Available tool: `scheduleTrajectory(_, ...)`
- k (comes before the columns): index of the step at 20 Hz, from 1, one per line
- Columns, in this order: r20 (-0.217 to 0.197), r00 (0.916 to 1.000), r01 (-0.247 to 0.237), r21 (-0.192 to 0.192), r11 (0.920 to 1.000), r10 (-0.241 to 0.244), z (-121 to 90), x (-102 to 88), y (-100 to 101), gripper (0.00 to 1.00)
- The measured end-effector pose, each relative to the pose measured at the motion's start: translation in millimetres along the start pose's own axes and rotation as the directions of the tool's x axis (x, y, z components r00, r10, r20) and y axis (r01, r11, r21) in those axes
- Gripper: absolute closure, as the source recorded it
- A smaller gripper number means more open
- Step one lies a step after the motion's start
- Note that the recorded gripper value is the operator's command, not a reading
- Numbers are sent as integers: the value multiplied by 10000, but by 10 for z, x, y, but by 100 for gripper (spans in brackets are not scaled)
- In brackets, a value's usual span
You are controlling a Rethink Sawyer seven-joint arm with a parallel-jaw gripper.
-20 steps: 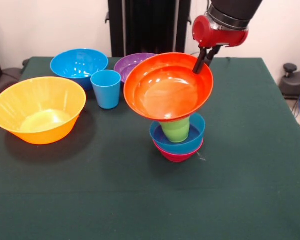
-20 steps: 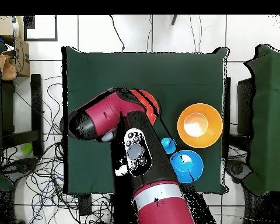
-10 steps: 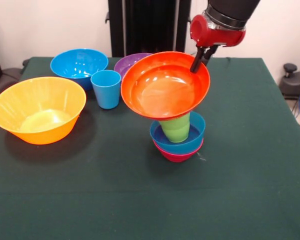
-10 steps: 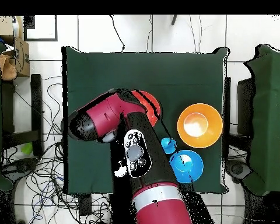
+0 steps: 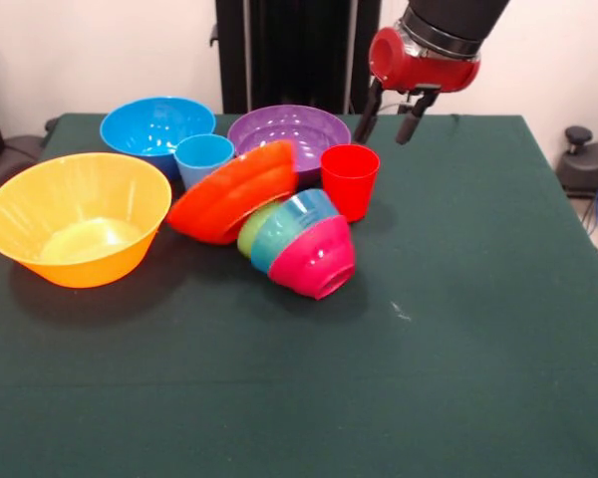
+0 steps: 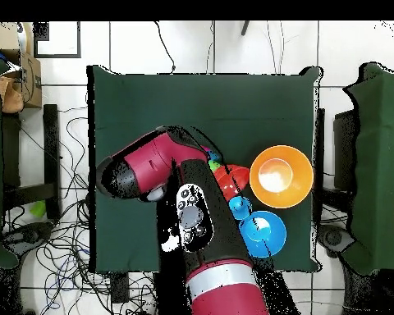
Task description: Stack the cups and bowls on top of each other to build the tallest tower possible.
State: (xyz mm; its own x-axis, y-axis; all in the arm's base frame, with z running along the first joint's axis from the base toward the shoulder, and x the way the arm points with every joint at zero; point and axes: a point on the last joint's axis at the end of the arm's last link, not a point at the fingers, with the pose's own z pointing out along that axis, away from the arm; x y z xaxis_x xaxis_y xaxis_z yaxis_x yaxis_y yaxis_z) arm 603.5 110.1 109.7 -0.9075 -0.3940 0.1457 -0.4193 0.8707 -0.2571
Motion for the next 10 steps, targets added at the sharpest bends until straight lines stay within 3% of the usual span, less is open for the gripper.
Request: scheduleTrajectory(10,241,9997,-34,-32,10000,34,-7,-31,18,0)
